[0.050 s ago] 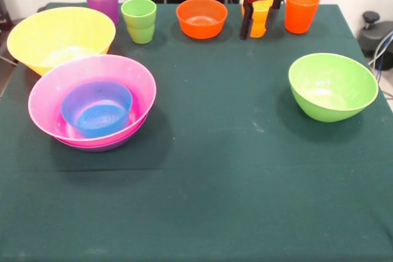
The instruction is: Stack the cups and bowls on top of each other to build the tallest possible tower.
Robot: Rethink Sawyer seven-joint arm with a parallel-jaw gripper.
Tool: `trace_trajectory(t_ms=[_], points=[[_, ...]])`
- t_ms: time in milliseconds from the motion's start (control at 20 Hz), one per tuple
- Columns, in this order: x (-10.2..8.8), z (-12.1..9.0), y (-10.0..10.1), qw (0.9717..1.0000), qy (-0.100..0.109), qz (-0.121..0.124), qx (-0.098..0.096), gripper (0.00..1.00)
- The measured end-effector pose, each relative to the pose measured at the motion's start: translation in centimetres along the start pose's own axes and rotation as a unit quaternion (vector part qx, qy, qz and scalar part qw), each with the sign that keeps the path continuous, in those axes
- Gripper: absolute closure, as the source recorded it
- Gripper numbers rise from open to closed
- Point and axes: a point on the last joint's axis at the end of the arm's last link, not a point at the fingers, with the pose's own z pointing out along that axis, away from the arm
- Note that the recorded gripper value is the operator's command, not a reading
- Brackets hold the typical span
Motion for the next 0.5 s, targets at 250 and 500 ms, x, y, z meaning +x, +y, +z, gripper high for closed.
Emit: trace_trajectory(t_ms=[250, 500], points=[[0.4, 0.5, -1.0, 1.0, -0.004, -0.008, 0.002, 0.0], [1.0, 1.4, -1.6, 0.9998, -0.009, -0.017, 0.002, 0.0]])
